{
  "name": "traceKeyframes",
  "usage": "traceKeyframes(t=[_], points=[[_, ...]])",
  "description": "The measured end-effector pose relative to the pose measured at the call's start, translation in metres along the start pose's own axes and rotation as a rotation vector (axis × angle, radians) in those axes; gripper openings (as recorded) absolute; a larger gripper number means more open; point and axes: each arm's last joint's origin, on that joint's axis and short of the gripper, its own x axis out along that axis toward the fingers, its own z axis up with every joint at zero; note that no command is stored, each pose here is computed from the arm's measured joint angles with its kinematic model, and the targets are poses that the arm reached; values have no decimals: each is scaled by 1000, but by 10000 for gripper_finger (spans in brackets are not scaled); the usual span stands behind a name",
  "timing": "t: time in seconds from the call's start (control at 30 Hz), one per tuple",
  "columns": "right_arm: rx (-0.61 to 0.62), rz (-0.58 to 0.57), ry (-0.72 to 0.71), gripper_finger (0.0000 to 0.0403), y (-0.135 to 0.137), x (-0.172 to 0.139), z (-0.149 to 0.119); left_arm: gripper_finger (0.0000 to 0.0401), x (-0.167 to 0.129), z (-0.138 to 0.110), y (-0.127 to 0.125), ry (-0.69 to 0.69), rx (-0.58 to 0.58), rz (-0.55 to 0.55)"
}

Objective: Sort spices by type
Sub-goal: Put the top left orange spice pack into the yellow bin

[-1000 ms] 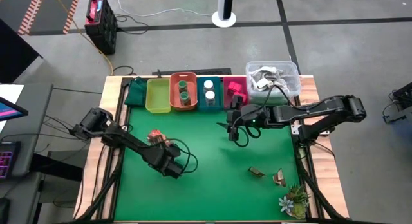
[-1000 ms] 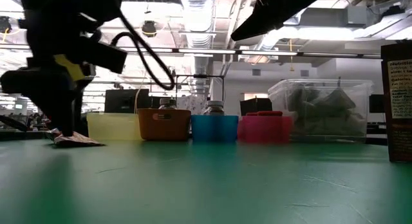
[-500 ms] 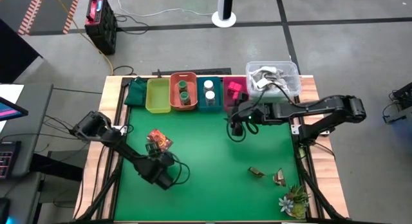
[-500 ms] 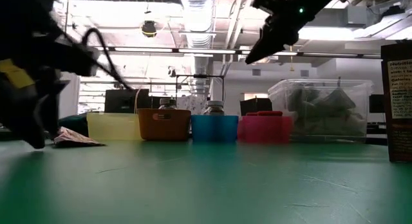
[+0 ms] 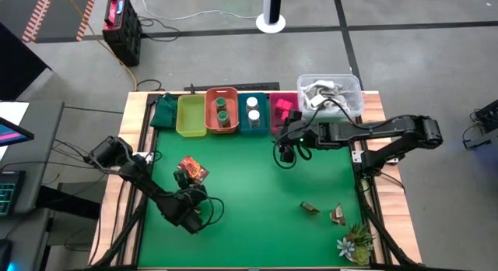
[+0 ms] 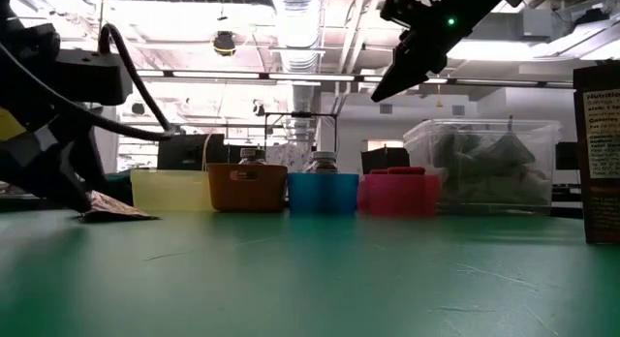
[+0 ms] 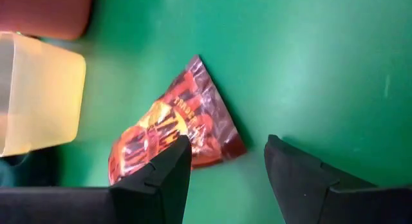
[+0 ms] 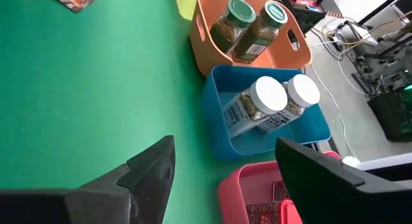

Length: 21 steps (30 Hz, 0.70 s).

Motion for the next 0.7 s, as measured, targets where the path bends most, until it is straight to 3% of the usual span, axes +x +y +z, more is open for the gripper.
traceKeyframes(t=[0.43,0.7], points=[[6,-1,-7,299,0,0,1,185,20,-3,0,-22,-59,-21],[5,-1,-7,299,0,0,1,184,27,-7,7,11,-66,26]])
